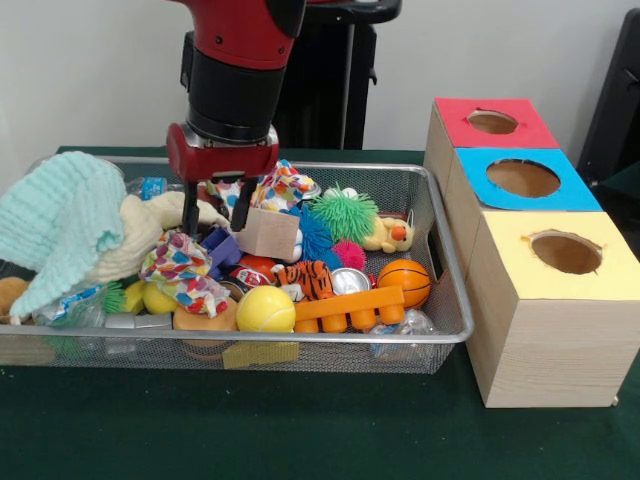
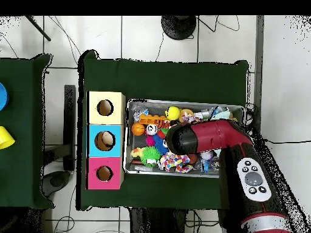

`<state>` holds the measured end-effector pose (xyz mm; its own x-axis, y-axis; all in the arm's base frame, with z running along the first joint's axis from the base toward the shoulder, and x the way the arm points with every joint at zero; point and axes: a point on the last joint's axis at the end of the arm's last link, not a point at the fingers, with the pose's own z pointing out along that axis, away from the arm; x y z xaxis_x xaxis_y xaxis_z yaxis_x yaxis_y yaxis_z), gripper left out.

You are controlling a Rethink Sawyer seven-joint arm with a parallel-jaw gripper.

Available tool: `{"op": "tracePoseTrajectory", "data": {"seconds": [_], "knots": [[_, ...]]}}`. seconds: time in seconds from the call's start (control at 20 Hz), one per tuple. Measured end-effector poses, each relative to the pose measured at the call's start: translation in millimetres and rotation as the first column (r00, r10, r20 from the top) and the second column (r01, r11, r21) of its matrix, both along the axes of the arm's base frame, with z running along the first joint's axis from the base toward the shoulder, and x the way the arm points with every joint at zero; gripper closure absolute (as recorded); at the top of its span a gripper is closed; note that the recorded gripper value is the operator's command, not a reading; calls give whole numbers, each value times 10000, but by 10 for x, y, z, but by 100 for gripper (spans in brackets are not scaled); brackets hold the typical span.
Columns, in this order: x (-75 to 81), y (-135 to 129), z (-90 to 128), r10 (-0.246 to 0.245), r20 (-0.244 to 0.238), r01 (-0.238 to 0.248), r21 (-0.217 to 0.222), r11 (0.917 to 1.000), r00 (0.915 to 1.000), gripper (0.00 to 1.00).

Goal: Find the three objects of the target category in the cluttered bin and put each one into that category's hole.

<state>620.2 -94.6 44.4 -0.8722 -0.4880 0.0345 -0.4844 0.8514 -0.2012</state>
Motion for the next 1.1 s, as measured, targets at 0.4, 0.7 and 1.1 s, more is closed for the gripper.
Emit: {"op": "tracePoseTrajectory", "data": {"seconds": [0.4,0.7,1.1], "knots": [[82,96,-109,-387,483,357,626,9974,9981,0],[133,126,-142,-959,513,897,1124,9896,9941,0],[191,269,-136,-1480,383,1405,1546,9779,9882,0]]}}
